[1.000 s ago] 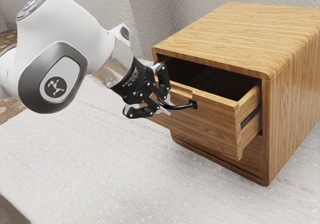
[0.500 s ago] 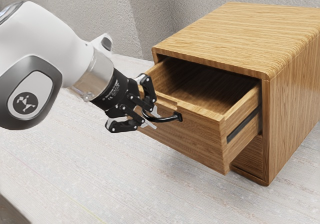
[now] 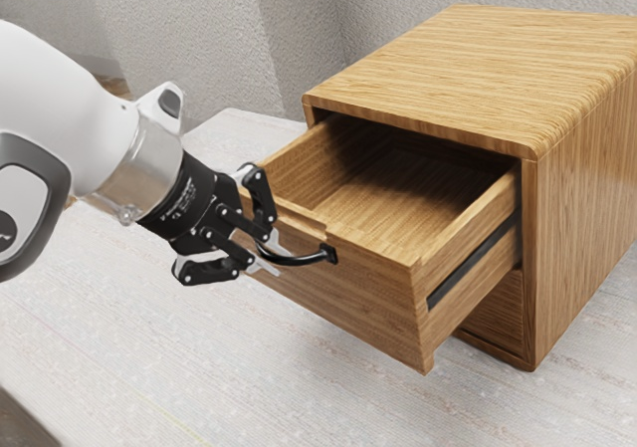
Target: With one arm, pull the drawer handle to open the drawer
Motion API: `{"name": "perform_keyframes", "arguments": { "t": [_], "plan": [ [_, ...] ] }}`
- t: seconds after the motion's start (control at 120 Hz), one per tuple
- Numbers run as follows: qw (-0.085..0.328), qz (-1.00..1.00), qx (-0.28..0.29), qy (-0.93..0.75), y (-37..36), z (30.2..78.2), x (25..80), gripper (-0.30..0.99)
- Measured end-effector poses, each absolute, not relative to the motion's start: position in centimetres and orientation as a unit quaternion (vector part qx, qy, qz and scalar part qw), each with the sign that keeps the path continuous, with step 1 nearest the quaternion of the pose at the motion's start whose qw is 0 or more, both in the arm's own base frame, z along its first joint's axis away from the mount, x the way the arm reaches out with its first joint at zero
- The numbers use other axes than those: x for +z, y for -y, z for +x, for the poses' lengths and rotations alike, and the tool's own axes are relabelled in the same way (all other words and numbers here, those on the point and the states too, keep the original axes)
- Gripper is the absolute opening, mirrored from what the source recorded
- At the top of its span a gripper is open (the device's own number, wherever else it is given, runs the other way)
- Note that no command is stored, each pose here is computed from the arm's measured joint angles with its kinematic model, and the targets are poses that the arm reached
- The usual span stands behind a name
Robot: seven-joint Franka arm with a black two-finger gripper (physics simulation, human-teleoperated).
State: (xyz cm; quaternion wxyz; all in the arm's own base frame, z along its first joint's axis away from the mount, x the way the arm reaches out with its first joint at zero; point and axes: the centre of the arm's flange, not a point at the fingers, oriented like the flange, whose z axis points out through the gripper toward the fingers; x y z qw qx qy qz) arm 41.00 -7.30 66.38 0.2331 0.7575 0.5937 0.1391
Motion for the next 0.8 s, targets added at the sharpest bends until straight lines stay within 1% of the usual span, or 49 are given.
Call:
{"name": "perform_keyframes", "arguments": {
  "t": [0.408,0.467,0.508,0.608,0.675,0.725,0.8],
  "plan": [
    [0.240,0.753,0.143,-0.596,5.7,36.6,67.3,-0.04],
    [0.241,0.752,0.145,-0.596,5.4,36.0,67.7,-0.03],
    [0.241,0.749,0.146,-0.600,5.0,35.7,68.0,0.04],
    [0.236,0.736,0.148,-0.617,3.1,35.3,68.5,0.26],
    [0.234,0.726,0.154,-0.628,1.8,35.1,69.3,0.37],
    [0.236,0.717,0.178,-0.631,0.7,34.5,72.0,0.44],
    [0.235,0.702,0.230,-0.631,-0.9,32.4,78.2,0.51]
  ]
}}
